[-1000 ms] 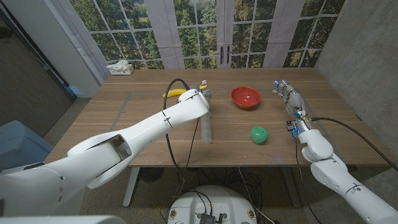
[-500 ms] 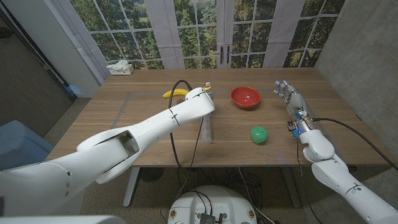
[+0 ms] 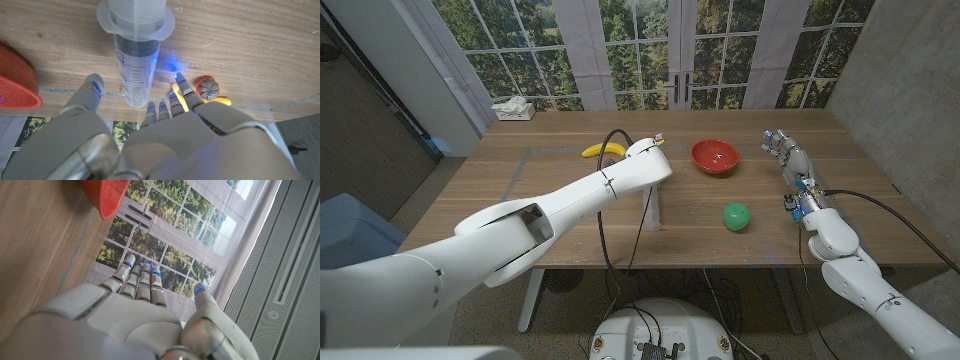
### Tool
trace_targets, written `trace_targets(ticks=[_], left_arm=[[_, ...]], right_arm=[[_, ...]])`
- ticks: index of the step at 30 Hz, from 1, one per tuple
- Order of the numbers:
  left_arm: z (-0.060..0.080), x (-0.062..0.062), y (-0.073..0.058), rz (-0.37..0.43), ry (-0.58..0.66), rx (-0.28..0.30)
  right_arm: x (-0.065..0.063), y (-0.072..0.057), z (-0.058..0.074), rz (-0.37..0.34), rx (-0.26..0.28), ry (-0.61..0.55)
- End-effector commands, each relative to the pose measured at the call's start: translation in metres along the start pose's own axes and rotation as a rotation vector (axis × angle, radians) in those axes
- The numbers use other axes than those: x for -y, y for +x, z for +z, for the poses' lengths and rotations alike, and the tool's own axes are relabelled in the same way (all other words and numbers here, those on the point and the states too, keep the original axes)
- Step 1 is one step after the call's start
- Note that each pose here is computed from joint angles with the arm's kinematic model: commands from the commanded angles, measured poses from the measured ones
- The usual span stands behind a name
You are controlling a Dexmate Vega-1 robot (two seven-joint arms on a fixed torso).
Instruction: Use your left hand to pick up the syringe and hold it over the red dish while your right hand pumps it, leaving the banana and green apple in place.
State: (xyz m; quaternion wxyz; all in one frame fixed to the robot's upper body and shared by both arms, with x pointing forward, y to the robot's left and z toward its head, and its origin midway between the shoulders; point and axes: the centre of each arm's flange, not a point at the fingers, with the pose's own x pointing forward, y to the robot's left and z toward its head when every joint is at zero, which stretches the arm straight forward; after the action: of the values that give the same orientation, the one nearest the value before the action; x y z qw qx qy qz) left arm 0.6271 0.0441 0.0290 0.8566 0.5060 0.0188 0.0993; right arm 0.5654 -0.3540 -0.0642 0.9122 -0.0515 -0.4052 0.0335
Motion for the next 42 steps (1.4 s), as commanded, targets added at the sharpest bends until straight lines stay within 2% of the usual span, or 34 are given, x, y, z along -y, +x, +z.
trace_targets(ticks=[1,10,21,33,42], left_arm=[[0.007,0.005,0.005,-0.024,0.038,-0.061],[0.013,0.007,0.014,-0.034,0.068,-0.076],[0.021,0.008,0.024,-0.054,0.082,-0.07],[0.028,0.005,0.032,-0.067,0.083,-0.075],[0.03,0.005,0.036,-0.051,0.08,-0.106]], right_arm=[[0.005,-0.001,-0.003,-0.017,0.004,0.006],[0.007,-0.002,-0.005,-0.022,0.004,0.003],[0.01,-0.001,-0.007,-0.037,-0.002,0.006],[0.012,0.002,-0.008,-0.051,0.005,0.004],[0.014,0.007,-0.009,-0.05,0.006,0.002]])
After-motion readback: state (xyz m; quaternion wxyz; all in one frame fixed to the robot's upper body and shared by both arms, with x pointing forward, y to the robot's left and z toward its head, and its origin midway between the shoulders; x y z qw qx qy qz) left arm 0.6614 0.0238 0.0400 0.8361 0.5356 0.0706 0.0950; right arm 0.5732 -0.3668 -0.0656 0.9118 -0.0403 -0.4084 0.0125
